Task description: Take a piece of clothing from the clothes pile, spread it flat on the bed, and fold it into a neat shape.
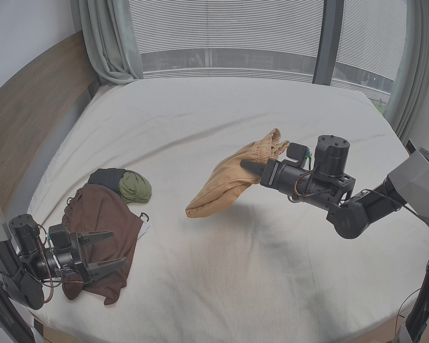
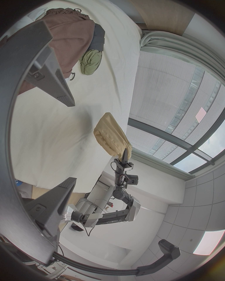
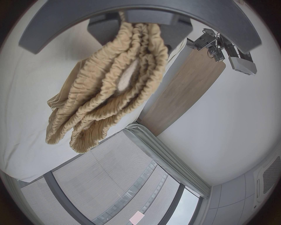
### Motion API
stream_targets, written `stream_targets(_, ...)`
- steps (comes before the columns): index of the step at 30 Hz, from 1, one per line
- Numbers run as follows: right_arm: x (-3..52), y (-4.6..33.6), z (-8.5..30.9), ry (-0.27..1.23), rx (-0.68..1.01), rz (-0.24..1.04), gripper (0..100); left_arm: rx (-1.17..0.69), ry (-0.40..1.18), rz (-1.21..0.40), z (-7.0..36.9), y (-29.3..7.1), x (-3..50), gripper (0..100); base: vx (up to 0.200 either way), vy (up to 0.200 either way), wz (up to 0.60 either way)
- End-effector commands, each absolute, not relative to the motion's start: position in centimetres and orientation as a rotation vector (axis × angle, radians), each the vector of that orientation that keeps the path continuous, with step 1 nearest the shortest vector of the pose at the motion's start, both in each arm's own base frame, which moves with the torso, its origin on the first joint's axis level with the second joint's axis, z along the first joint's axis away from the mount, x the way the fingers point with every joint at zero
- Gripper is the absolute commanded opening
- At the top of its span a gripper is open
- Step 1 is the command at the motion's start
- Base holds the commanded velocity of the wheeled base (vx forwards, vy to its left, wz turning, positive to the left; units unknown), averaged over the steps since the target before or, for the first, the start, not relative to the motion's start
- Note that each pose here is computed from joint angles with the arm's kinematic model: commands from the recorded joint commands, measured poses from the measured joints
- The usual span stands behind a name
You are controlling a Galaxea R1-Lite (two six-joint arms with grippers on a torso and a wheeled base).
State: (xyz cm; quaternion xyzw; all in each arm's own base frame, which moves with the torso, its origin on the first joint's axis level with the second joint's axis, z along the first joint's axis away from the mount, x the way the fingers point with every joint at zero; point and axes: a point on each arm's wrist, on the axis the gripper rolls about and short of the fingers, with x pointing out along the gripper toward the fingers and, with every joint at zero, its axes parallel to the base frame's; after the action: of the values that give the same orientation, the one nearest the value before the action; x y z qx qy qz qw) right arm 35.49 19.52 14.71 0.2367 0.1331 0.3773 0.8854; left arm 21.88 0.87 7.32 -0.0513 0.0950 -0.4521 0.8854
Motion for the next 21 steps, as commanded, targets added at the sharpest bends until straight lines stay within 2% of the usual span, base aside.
stream_targets(1,37.4,20.1,13.8,0.298,0.49,0.769,0,-0.106,0.2,-0.94,7.2,0.9,21.9,100,0.0,0.0,0.0)
stream_targets(21,41.8,21.1,11.9,0.302,0.491,0.745,0,-0.111,0.206,-0.939,7.1,0.9,21.9,100,0.0,0.0,0.0)
